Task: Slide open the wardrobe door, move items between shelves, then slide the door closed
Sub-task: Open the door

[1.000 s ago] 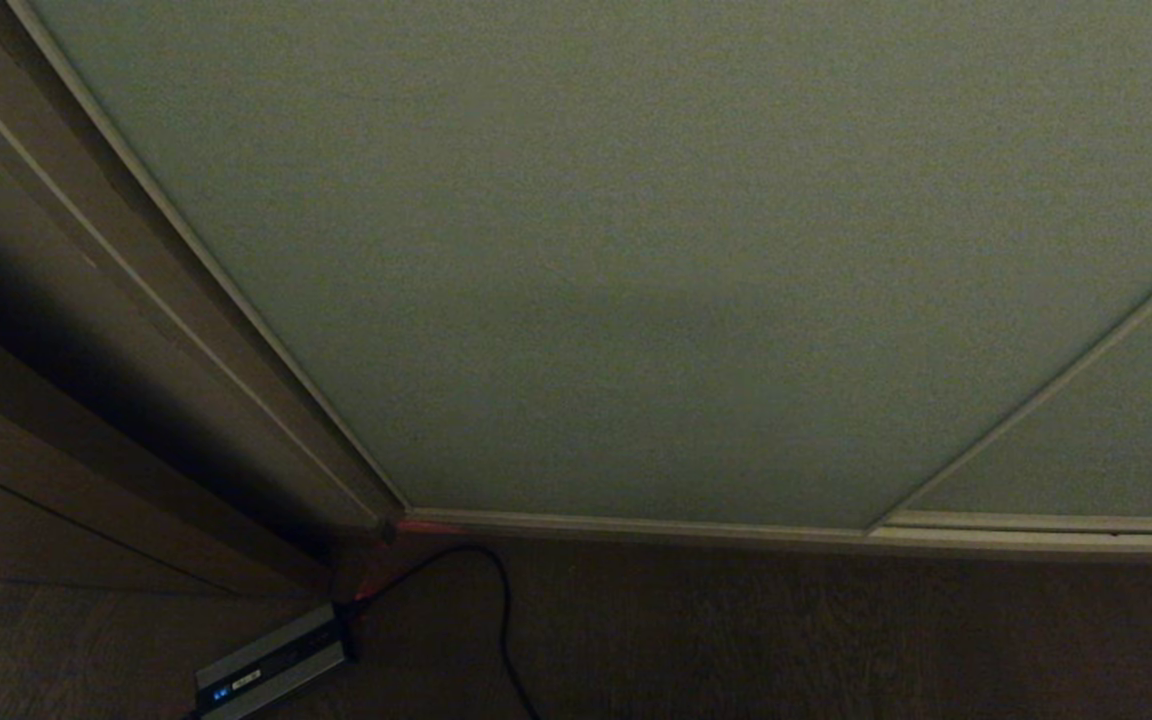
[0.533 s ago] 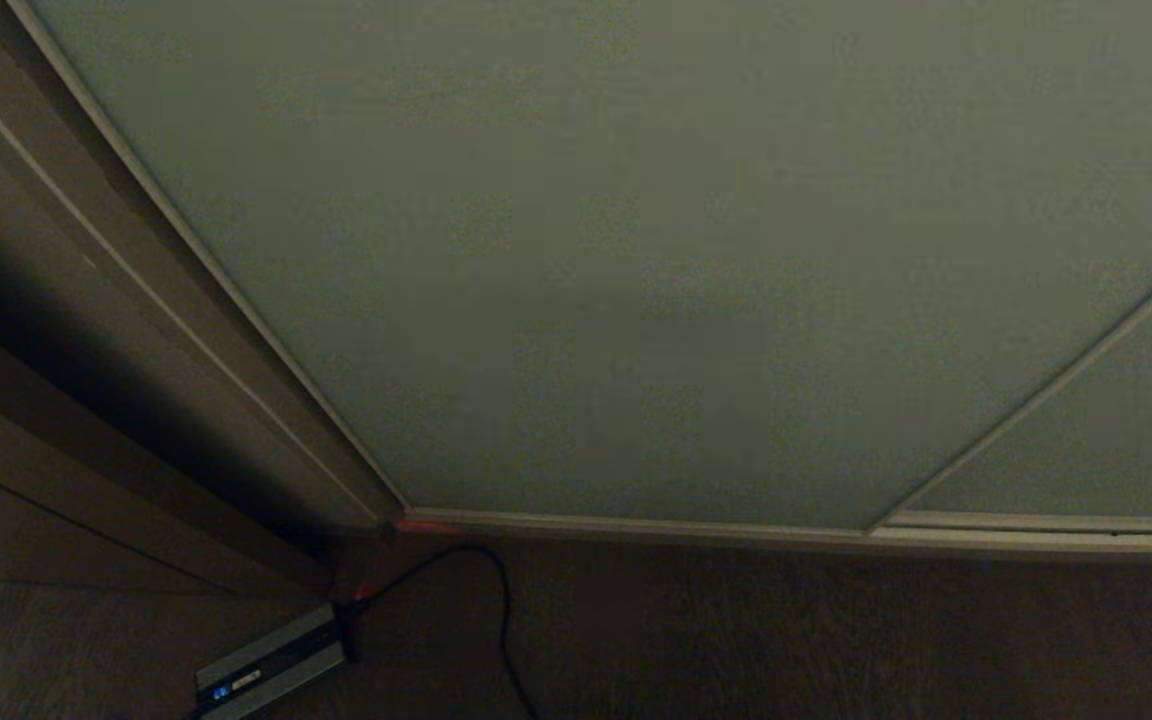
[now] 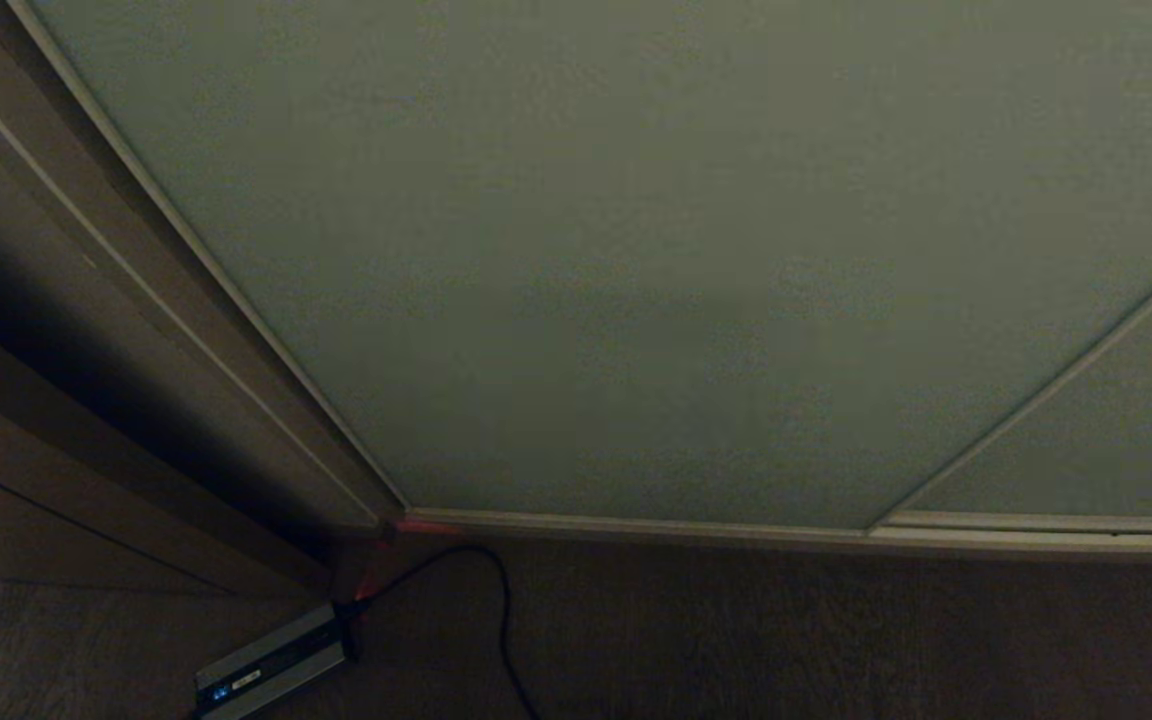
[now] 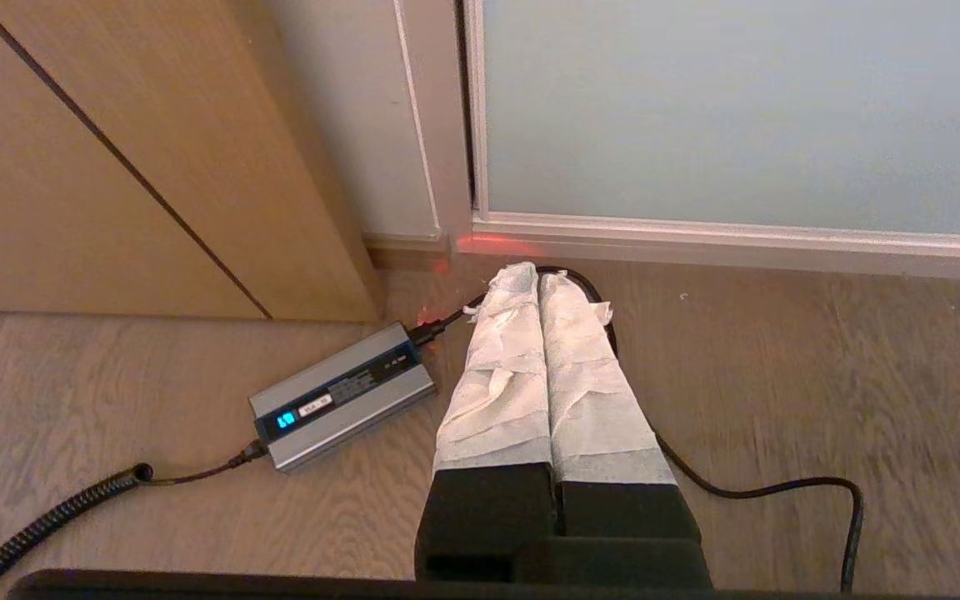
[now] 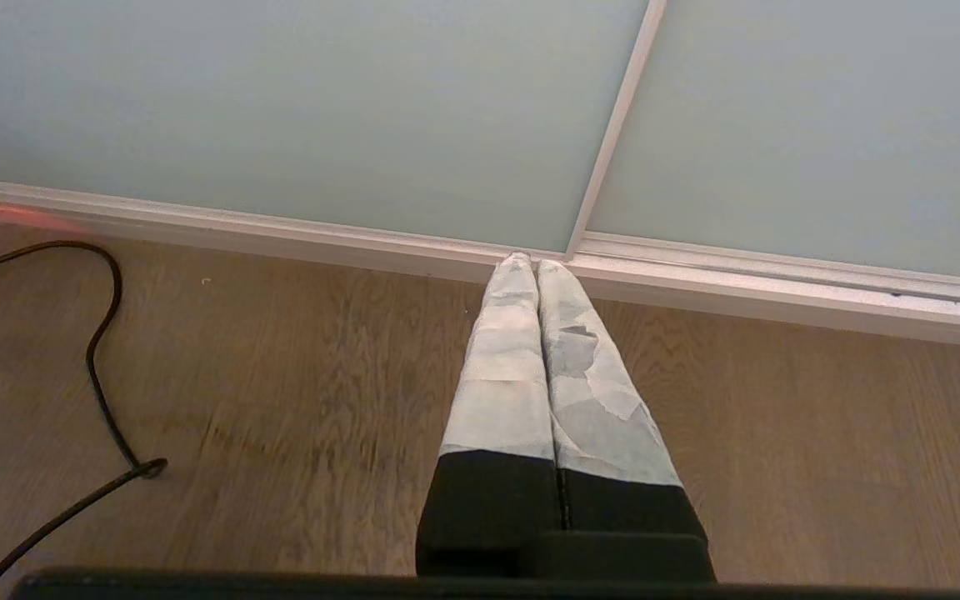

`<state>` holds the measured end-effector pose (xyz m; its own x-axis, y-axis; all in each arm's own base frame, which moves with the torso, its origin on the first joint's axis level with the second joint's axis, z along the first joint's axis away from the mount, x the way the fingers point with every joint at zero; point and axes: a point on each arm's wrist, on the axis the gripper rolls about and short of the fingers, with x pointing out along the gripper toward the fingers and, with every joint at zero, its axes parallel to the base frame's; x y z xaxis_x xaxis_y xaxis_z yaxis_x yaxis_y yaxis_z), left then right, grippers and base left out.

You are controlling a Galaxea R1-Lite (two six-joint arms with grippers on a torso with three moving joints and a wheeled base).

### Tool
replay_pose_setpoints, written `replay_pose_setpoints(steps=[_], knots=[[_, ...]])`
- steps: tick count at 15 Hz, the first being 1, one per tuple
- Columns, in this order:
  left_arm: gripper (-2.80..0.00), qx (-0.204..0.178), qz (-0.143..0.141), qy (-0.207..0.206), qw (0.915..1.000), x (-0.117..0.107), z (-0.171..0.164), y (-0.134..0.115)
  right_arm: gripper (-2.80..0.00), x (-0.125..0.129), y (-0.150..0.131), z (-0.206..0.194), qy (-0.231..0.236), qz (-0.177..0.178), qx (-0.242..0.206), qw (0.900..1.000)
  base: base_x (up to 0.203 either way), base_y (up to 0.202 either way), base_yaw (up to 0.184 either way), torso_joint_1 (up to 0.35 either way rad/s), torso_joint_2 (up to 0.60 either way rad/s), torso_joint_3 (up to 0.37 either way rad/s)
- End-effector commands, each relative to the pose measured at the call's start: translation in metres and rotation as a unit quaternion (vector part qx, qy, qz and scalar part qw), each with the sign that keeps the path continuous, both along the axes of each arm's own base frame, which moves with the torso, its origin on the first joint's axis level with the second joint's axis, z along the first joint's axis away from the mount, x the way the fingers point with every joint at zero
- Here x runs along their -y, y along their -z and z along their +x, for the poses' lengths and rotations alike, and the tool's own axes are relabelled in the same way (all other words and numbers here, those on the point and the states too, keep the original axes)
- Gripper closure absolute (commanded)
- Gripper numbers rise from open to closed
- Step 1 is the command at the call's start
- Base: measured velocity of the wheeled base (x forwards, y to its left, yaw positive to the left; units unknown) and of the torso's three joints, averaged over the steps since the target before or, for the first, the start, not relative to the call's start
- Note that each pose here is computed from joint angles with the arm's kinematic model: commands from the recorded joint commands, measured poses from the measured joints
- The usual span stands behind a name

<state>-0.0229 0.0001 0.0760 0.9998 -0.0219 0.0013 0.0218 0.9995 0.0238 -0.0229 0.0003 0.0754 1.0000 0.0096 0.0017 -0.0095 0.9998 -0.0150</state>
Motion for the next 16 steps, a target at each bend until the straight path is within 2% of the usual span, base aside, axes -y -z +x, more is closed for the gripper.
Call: replay_pose_setpoints(steps=[1, 4, 12, 14, 15, 16], knots=[[0.0, -0.001, 0.008, 0.0, 1.0, 0.0, 0.0, 0.0, 0.0, 0.0, 0.001, 0.0, 0.0, 0.0, -0.002, 1.0, 0.0, 0.0, 0.0, 0.0, 0.0, 0.0], [0.0, 0.001, -0.004, 0.0, 1.0, 0.0, 0.0, 0.0, 0.0, 0.0, 0.001, 0.0, 0.0, 0.0, -0.002, 1.0, 0.0, 0.0, 0.0, 0.0, 0.0, 0.0], [0.0, 0.003, 0.024, 0.0, 0.9997, 0.0, 0.0, -0.001, 0.0, 0.0, 0.001, 0.0, -0.001, 0.0, -0.002, 1.0, 0.0, 0.0, 0.0, 0.0, 0.0, 0.0], [0.0, 0.038, 0.039, 0.001, 0.9986, 0.0, -0.006, -0.026, 0.0, 0.0, 0.001, 0.0, -0.001, 0.0, -0.002, 1.0, 0.0, 0.0, 0.0, 0.0, 0.0, 0.0], [0.0, 0.041, 0.043, 0.004, 0.9982, 0.0, -0.005, -0.041, 0.0, 0.0, 0.001, 0.0, 0.0, 0.0, -0.002, 1.0, 0.0, 0.0, 0.0, 0.0, 0.0, 0.0], [0.0, 0.058, 0.045, 0.006, 0.9973, 0.0, -0.006, -0.065, 0.0, 0.0, 0.001, 0.0, -0.001, 0.0, -0.002, 1.0, 0.0, 0.0, 0.0, 0.0, 0.0, 0.0]])
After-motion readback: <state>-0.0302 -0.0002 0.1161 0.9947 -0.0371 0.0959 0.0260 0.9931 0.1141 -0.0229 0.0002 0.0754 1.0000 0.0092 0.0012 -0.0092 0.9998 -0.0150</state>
